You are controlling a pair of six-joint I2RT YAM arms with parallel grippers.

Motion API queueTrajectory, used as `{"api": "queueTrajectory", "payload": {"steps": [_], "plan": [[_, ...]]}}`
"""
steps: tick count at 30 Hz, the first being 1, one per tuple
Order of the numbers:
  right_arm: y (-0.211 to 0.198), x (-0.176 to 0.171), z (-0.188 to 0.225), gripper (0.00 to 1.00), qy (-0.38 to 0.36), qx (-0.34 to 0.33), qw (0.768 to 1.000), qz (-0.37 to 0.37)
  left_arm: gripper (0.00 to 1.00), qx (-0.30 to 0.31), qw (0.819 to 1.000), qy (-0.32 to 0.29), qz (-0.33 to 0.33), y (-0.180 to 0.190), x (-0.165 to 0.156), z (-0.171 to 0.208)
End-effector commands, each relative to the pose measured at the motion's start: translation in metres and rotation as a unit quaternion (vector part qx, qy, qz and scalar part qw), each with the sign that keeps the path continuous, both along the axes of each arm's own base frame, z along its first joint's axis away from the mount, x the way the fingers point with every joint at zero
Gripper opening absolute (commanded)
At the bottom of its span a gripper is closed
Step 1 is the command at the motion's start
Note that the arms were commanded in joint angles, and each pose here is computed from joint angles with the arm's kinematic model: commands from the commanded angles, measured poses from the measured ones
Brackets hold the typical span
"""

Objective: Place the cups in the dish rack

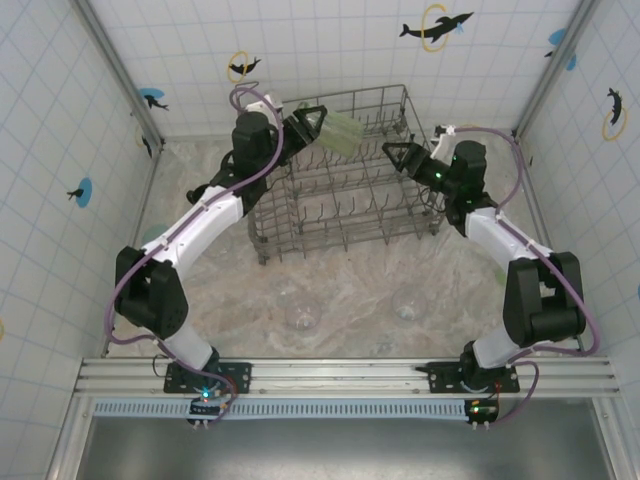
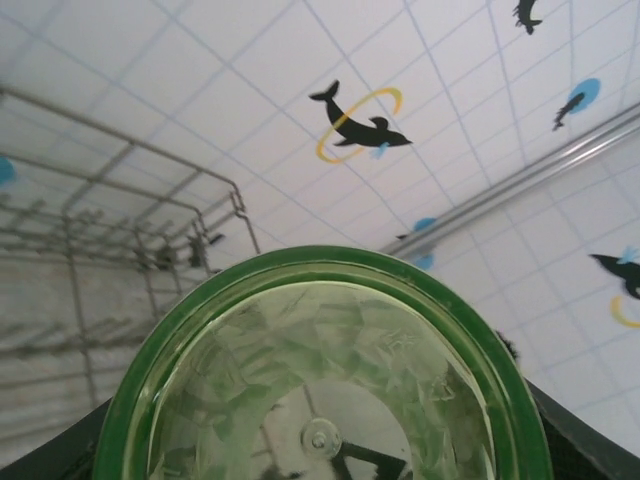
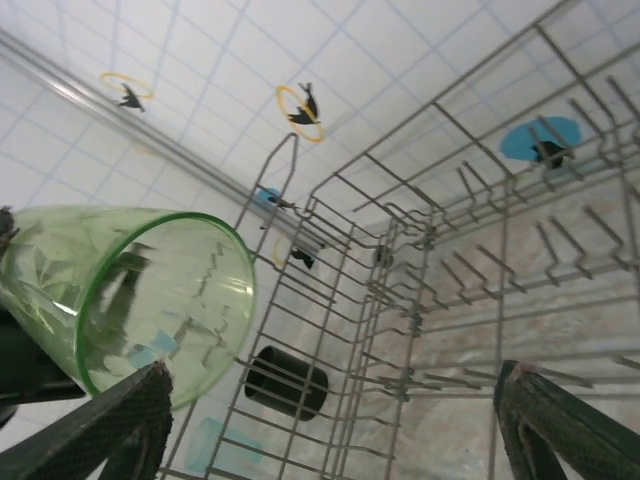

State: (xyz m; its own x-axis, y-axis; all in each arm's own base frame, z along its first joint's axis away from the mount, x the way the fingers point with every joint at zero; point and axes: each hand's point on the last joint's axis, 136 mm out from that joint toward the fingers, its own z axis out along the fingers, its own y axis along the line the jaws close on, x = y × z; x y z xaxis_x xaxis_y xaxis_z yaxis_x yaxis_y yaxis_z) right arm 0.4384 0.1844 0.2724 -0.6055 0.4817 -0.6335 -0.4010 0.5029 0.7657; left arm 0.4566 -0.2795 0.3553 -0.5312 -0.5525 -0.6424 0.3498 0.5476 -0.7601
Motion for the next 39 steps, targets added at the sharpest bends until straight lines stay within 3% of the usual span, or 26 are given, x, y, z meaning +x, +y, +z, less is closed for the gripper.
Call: {"api": "queueTrajectory", "payload": {"steps": [1, 3, 7, 10, 15, 19, 32, 39], "plan": [[-0.019, -0.005, -0.003, 0.93, 0.000, -0.024, 1.000, -0.018, 0.00, 0.119, 0.990, -0.051, 0.061, 0.020, 0.009, 0.009], [-0.030, -0.007, -0.006, 1.00, 0.005, -0.027, 0.999, -0.029, 0.00, 0.162, 0.983, -0.053, 0.076, 0.024, 0.016, 0.003], [-0.048, -0.012, -0.004, 1.00, 0.009, -0.030, 0.998, -0.052, 0.00, 0.228, 0.966, -0.063, 0.103, 0.027, 0.032, -0.003], [-0.057, -0.019, 0.006, 1.00, 0.001, -0.014, 0.999, -0.052, 0.00, 0.255, 0.958, -0.069, 0.107, 0.024, 0.042, -0.007], [-0.081, -0.032, 0.006, 1.00, 0.000, -0.043, 0.995, -0.089, 0.00, 0.300, 0.945, -0.061, 0.119, 0.020, 0.064, -0.023], [-0.094, -0.047, 0.005, 1.00, -0.011, -0.055, 0.992, -0.109, 0.00, 0.316, 0.939, -0.075, 0.115, 0.011, 0.073, -0.030], [-0.116, -0.071, -0.027, 1.00, 0.021, -0.092, 0.986, -0.138, 0.00, 0.416, 0.895, -0.095, 0.130, 0.002, 0.099, -0.062], [-0.116, -0.076, -0.032, 1.00, 0.028, -0.091, 0.985, -0.140, 0.00, 0.423, 0.891, -0.095, 0.137, -0.004, 0.111, -0.070]]}}
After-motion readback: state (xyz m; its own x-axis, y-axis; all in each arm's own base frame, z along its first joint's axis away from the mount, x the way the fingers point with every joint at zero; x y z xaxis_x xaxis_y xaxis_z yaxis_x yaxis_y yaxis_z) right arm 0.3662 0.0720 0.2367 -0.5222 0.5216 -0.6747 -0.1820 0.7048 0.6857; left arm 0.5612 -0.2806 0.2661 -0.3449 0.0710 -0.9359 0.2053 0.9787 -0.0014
